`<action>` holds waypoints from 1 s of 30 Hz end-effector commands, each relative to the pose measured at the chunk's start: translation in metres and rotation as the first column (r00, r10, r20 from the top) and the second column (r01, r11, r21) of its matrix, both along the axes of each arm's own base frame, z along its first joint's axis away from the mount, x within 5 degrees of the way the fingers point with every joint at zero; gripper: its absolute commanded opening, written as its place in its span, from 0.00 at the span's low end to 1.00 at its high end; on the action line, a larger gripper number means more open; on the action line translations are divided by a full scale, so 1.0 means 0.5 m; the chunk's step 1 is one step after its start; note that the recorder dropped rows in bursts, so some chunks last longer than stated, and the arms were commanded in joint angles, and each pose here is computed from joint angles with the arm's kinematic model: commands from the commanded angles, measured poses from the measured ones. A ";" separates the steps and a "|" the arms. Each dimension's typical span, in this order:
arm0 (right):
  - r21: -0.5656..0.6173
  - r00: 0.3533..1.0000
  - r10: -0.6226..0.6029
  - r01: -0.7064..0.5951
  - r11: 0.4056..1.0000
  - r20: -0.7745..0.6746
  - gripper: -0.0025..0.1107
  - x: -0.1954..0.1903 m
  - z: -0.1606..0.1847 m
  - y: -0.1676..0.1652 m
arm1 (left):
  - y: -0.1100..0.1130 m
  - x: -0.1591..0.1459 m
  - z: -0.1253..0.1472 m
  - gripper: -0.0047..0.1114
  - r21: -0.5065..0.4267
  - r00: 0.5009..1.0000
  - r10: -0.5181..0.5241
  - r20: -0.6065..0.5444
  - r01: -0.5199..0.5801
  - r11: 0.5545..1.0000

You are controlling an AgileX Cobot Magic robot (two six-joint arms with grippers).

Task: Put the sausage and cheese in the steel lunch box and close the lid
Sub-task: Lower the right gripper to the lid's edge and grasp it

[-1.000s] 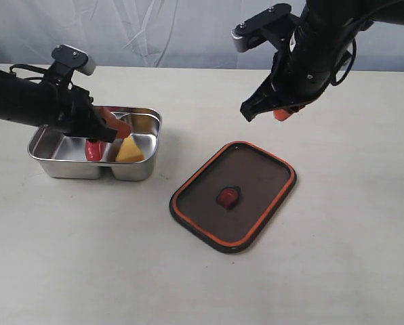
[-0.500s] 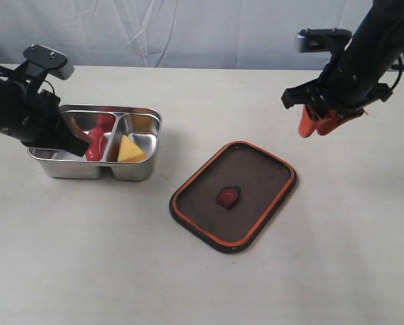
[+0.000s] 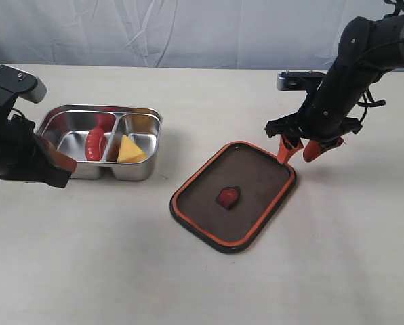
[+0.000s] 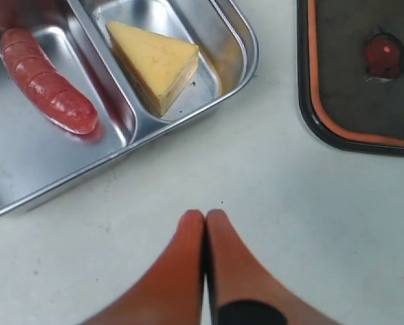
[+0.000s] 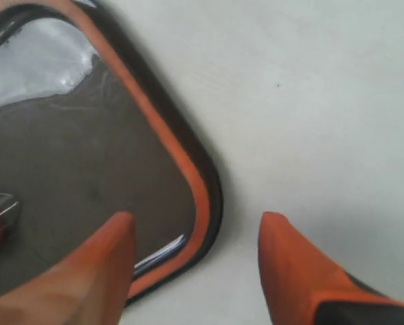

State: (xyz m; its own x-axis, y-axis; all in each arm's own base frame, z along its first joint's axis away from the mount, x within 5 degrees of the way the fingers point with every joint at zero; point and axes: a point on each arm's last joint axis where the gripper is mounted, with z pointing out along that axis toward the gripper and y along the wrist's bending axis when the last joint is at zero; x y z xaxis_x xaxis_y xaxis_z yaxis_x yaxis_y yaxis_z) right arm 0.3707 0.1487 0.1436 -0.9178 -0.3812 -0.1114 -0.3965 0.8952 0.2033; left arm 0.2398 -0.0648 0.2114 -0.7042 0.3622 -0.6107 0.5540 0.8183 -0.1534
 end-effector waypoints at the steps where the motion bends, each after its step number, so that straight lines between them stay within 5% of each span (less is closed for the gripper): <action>1: 0.000 1.000 -0.008 0.008 1.000 0.016 0.49 0.010 -0.022 -0.002 | 0.000 -0.008 0.002 0.04 -0.015 1.000 0.012 -0.001 -0.012 1.000; 30: -0.134 0.989 0.108 -0.094 0.987 0.102 0.49 -0.004 -0.030 0.048 | 0.003 -0.005 0.003 0.04 -0.007 0.999 0.027 0.017 -0.027 1.000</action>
State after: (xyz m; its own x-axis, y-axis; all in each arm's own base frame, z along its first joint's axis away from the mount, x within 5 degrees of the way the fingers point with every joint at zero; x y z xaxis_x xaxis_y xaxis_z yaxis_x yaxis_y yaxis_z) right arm 0.3672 0.1748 0.1280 -0.8613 -0.4867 -0.1462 -0.4989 0.8645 0.0614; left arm 0.2385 -0.0635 0.2116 -0.7007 0.3540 -0.6194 0.5435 0.8273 -0.1421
